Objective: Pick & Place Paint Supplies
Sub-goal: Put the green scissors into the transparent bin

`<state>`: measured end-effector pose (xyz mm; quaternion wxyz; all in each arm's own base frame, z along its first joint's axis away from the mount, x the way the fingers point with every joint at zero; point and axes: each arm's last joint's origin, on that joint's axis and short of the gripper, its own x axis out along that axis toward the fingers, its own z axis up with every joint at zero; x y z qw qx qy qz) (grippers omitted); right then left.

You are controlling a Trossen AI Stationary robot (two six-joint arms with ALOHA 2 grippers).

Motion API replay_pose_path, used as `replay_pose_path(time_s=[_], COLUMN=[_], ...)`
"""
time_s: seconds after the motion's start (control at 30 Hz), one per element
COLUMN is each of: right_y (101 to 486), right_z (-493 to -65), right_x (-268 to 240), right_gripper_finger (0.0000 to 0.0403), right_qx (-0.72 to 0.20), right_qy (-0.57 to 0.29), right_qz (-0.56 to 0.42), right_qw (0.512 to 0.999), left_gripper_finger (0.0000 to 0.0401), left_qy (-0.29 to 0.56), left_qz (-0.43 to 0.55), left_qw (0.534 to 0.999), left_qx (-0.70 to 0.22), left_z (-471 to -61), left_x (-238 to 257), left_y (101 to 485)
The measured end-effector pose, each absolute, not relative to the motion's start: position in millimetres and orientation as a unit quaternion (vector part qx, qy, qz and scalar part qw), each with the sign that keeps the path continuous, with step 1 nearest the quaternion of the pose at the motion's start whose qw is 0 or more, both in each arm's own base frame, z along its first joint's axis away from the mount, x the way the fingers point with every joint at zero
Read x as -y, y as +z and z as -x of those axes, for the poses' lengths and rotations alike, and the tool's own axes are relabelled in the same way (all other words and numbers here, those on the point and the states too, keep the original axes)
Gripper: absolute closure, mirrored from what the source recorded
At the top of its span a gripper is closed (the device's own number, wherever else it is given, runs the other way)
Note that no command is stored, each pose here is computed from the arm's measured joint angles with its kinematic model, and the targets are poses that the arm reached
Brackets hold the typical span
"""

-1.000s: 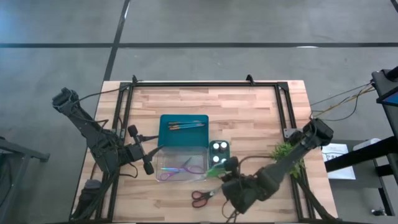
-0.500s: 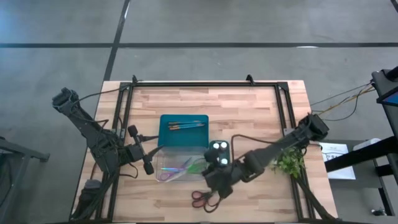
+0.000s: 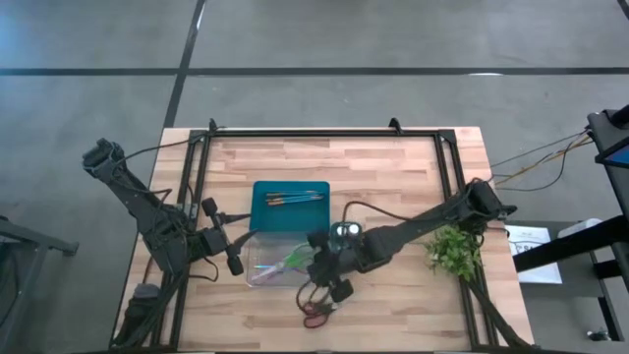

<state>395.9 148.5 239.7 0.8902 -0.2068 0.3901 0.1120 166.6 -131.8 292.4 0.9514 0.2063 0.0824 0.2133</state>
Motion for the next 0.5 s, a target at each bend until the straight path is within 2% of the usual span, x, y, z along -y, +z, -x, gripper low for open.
replay_pose_path(time_s=[0.5], right_y=[218.7], right_z=[-415.3], right_x=[-132.6], right_gripper_finger=[0.0386], right_qx=[-0.442], right_qy=[0.103], right_qz=[0.144], right_qw=[0.879], left_gripper_finger=[0.0228], left_qy=[0.213], left_qz=[-0.209], left_qw=[0.951], left_qx=[-0.083], left_z=[-166.5], left_x=[131.7], left_y=[292.1])
